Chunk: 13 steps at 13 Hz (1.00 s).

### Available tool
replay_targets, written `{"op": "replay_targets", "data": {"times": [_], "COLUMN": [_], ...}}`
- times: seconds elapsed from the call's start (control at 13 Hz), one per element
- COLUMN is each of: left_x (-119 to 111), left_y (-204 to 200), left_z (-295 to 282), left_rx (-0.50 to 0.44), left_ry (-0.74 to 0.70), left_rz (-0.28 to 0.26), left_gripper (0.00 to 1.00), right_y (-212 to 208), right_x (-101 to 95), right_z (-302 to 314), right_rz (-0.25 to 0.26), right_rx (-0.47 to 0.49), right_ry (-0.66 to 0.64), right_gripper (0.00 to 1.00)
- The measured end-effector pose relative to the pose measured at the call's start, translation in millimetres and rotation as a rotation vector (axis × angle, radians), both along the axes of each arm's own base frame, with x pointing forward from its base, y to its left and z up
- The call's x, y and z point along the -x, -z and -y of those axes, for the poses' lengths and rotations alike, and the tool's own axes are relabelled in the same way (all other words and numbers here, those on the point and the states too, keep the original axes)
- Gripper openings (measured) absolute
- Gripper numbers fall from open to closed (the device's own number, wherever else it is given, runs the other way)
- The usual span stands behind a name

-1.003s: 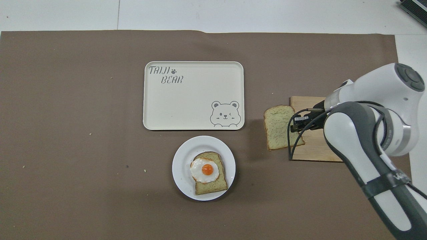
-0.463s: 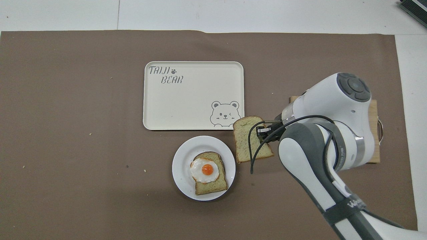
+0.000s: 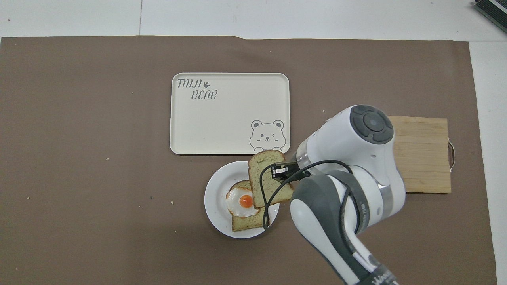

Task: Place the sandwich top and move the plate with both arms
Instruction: 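Lower the bread onto the egg toast and open the right gripper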

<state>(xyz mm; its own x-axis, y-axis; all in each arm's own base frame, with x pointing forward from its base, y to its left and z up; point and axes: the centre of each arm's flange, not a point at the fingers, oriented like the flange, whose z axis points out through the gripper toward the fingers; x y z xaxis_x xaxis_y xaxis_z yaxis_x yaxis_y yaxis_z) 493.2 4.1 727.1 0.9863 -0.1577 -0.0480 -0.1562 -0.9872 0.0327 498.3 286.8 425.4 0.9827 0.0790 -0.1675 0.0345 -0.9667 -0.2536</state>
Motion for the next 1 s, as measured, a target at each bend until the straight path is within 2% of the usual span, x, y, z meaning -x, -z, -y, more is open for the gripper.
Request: {"op": "replay_targets", "data": {"times": [0.15, 0.31, 0.62, 1.0], "left_x": [0, 0, 0, 0], "left_y": [0, 0, 0, 0], "left_z": [0, 0, 0, 0], "left_rx": [0.0, 0.0, 0.0, 0.0], "left_ry": [0.0, 0.0, 0.0, 0.0], "left_rz": [0.0, 0.0, 0.0, 0.0], "left_gripper": [1.0, 1.0, 1.0, 1.0], "right_y": [8, 17, 39, 76], "right_x": [17.1, 30.1, 46.1, 56.4], "right_z": [-30, -45, -49, -67], "right_rz": [0.017, 0.004, -0.038, -0.031], "right_rx": [0.004, 0.016, 0.047, 0.065], "right_ry": [0.018, 0.024, 0.029, 0.04], "right_gripper": [0.1, 0.1, 0.1, 0.1]}}
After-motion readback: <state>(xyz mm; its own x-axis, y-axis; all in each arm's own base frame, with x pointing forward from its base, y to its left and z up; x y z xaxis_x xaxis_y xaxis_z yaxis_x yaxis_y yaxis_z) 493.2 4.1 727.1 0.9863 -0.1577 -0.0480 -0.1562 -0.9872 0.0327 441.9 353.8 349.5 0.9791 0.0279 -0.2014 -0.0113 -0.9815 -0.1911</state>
